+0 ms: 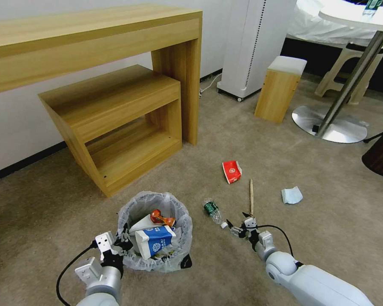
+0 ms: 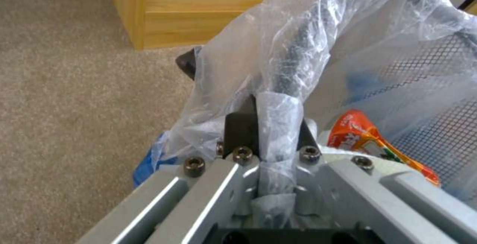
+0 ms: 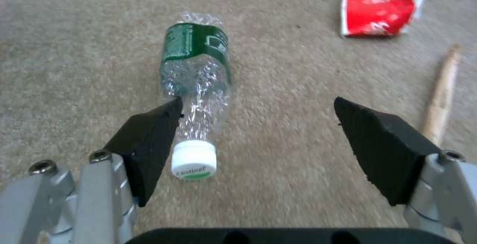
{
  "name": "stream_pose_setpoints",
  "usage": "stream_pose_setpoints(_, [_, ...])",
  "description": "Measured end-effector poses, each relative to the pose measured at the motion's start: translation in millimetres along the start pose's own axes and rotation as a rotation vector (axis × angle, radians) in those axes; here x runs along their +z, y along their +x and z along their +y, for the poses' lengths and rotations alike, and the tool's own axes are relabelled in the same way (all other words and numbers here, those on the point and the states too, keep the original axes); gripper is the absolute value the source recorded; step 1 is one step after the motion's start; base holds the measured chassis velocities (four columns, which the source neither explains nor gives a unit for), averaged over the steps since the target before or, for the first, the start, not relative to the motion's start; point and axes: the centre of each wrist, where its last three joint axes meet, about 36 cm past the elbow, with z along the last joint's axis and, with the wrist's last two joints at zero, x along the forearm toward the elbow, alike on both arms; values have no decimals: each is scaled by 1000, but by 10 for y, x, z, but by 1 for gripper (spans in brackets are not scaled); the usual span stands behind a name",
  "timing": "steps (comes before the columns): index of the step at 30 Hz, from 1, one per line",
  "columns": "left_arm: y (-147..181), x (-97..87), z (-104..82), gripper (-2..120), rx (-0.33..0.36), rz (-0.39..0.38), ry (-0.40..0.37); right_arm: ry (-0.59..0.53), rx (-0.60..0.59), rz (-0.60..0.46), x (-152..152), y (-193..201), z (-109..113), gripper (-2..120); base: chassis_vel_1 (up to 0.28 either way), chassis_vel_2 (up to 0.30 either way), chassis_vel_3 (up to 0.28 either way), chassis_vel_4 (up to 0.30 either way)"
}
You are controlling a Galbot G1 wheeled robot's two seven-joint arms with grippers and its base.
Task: Pick up the trash bin and place the garbage on the floor into it.
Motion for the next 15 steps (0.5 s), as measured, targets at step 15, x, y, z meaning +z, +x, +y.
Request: stream_pose_setpoints(15, [-27,25,5,0,0,2,2,123,538,325,758,726,-1105,69,0,0,0,0])
